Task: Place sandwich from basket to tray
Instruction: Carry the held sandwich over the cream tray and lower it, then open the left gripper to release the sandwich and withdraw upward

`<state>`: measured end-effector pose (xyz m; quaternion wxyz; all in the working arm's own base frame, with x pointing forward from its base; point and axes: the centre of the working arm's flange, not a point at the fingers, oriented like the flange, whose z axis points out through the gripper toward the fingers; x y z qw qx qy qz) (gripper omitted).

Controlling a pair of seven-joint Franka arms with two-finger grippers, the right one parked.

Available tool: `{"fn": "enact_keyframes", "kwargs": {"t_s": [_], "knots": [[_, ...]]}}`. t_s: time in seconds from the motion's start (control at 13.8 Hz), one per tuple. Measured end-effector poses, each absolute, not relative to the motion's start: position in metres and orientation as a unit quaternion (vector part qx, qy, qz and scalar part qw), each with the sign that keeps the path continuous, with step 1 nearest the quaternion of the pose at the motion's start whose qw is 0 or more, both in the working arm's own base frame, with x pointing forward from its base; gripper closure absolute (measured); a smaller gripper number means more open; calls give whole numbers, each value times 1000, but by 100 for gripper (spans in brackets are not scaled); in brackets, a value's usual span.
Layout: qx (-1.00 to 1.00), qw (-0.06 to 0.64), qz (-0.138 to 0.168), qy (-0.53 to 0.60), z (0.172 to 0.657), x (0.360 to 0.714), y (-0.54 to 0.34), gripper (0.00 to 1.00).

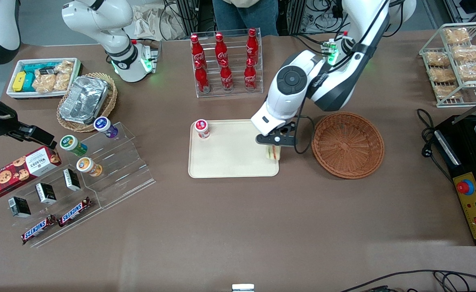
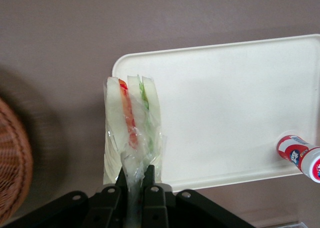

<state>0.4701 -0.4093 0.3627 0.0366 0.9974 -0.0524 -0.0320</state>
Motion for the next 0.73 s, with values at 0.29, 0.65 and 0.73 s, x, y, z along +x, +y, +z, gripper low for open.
{"fn": "enact_keyframes", "kwargs": {"t_s": [0.29, 0.65, 0.73], "knots": [[996, 46, -38, -66, 314, 459, -428, 85], [995, 24, -35, -87, 271, 463, -427, 85], [995, 23, -35, -87, 266, 464, -426, 85]]}}
